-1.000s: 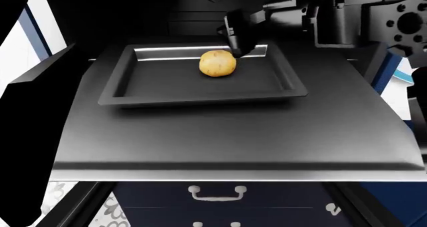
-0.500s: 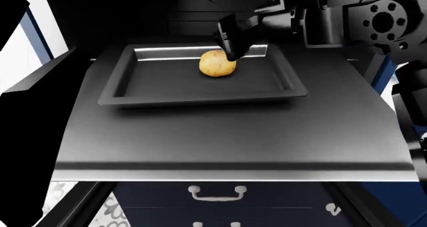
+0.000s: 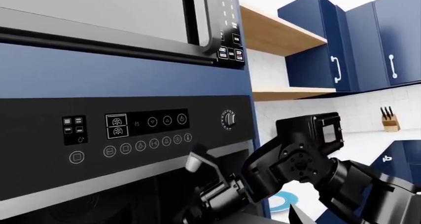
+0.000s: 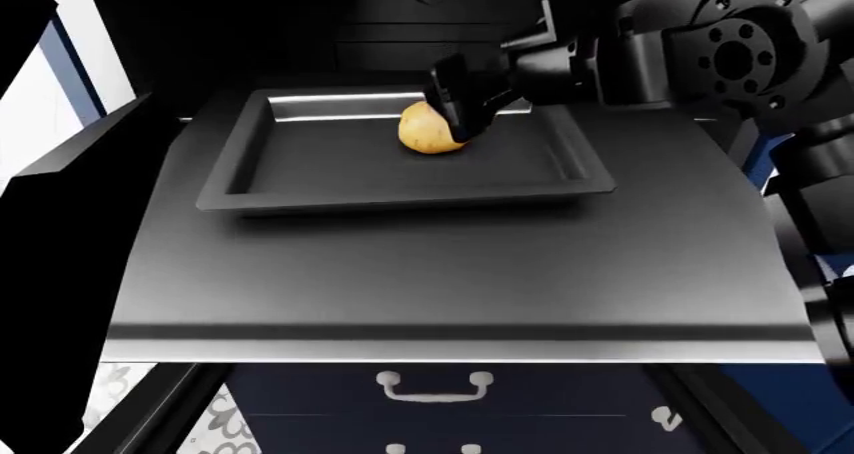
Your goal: Pick the potato from the top rack in the oven and place it on the plate on the counter.
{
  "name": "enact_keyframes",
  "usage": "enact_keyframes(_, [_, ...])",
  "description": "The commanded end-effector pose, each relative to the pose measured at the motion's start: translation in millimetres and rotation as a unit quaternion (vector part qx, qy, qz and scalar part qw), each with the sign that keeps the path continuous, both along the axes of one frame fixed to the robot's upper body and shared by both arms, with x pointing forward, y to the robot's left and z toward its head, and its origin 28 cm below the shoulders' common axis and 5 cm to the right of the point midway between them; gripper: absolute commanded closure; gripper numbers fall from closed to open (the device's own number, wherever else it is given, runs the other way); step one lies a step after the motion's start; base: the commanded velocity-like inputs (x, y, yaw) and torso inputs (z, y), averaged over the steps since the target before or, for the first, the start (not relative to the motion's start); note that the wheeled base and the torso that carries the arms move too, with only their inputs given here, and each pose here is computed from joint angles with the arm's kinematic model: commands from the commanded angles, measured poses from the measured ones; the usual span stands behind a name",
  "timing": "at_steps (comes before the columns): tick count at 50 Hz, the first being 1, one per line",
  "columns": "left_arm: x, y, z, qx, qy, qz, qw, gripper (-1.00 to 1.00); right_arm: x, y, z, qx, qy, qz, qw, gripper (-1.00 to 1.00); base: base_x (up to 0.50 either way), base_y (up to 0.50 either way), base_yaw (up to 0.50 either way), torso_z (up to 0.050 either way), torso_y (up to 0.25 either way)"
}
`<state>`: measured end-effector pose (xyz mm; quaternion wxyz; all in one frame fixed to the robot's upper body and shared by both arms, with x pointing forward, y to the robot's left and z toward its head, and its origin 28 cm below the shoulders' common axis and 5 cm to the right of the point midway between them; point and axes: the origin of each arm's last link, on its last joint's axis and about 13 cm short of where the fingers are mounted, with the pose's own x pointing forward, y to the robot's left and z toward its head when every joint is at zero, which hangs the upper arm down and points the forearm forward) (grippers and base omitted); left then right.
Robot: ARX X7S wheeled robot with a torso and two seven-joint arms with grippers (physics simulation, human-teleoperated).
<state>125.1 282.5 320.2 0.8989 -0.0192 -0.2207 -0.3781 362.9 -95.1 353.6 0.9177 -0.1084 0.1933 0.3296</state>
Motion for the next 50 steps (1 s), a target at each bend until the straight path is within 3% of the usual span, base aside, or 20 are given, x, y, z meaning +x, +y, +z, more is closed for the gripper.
enact_keyframes(1, [0,-0.1,0,0.000,0.000,-0.001,1.000,-1.00,2,1.1,-3,-0.008,0.006,0.000,1.000,-1.00,0.00,0.00,0.00,0.000,0.000])
enact_keyframes(50, [0,1.6,-3,-0.003,0.004,0.001,1.000,-1.00,16,13.1,-23,-0.026,0.032,0.011,0.999,-1.00,0.00,0.00,0.00,0.000,0.000])
